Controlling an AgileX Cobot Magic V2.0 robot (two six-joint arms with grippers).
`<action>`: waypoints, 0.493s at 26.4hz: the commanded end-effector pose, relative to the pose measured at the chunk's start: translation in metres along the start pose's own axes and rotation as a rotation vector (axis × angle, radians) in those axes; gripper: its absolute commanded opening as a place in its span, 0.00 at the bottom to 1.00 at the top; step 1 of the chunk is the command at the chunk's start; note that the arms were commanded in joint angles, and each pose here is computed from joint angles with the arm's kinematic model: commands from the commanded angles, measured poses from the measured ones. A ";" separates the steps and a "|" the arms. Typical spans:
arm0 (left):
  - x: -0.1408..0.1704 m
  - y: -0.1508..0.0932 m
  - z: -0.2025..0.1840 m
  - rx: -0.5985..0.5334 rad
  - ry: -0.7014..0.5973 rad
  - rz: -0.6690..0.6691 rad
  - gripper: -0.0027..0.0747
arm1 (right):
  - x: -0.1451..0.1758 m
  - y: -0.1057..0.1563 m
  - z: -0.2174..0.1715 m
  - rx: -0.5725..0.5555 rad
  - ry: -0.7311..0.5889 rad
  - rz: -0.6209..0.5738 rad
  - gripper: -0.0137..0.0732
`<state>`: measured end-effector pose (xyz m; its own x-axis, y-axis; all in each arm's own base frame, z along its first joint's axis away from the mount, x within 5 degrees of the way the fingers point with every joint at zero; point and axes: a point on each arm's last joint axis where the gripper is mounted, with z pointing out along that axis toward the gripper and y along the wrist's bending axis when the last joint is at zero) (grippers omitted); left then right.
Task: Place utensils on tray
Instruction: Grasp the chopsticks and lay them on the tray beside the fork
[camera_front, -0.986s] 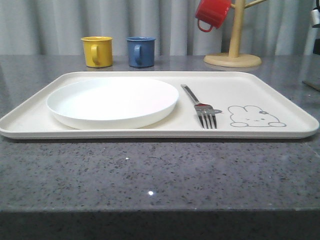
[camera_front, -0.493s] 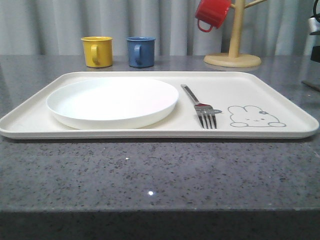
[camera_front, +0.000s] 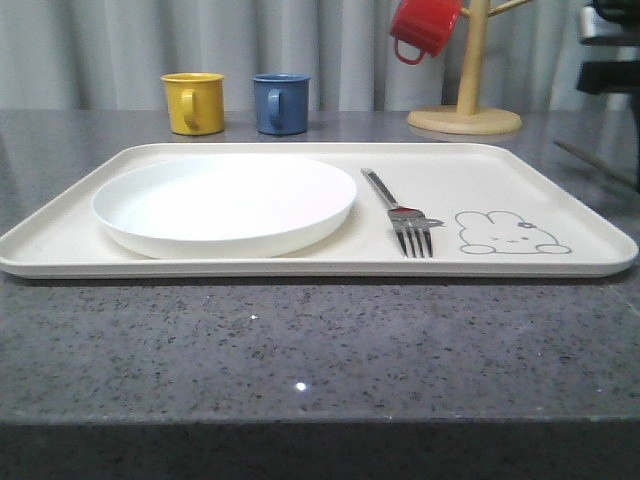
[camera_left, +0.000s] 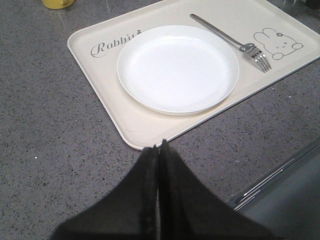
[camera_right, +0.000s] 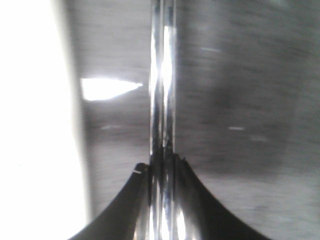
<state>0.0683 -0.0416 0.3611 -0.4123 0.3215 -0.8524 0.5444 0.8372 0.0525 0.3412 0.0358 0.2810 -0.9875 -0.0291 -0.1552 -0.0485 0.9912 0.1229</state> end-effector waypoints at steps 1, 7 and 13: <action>-0.012 -0.001 -0.005 0.012 -0.091 -0.008 0.01 | 0.011 0.043 -0.036 -0.101 -0.052 -0.093 0.17; -0.012 -0.001 -0.005 0.012 -0.091 -0.008 0.01 | 0.011 0.095 -0.026 -0.191 -0.089 -0.067 0.17; -0.012 -0.001 -0.005 0.012 -0.091 -0.008 0.01 | 0.004 0.109 -0.006 -0.205 -0.084 0.059 0.17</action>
<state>0.0683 -0.0416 0.3611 -0.4131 0.3203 -0.8525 0.5438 0.8377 0.0513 0.3294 0.1406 0.2834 -0.9869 -0.0091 -0.1609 -0.0555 0.9563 0.2869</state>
